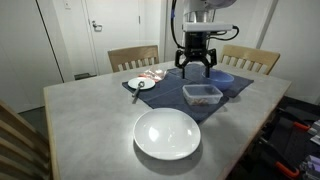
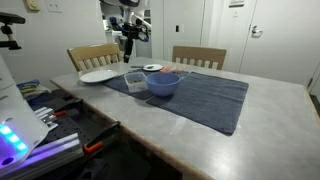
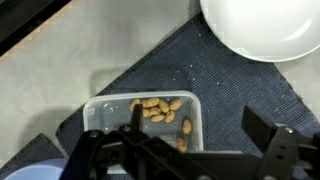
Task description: Pour the things in the lunchbox into the bowl
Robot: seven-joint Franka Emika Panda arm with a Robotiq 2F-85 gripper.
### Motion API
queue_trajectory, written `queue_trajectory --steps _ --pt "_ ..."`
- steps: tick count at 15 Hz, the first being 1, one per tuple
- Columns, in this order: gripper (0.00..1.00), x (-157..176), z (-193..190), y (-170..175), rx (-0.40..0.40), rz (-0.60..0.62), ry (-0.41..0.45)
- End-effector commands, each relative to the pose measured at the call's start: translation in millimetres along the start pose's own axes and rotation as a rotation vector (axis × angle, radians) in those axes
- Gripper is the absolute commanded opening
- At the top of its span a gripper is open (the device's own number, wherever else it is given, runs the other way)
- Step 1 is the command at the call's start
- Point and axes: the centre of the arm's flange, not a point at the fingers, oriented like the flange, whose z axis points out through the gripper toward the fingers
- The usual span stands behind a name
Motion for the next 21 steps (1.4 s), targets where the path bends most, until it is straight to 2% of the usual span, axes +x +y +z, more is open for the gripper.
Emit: queue_trajectory --steps 1,5,11,13,16,21 --pt "1.0 14.4 17.7 7.1 -0.057 0.008 0.05" --pt "1.0 31.1 24.3 16.5 -0.104 -0.002 0.087" --pt "1.0 41.0 23.3 12.7 0.054 0.009 0.087" --pt "1.0 43.8 27.6 11.1 0.084 0.004 0.078" --pt "1.0 49.3 38.4 6.4 0.1 -0.018 0.06" --pt "1.0 56.9 51.5 -4.9 0.07 -0.066 0.038"
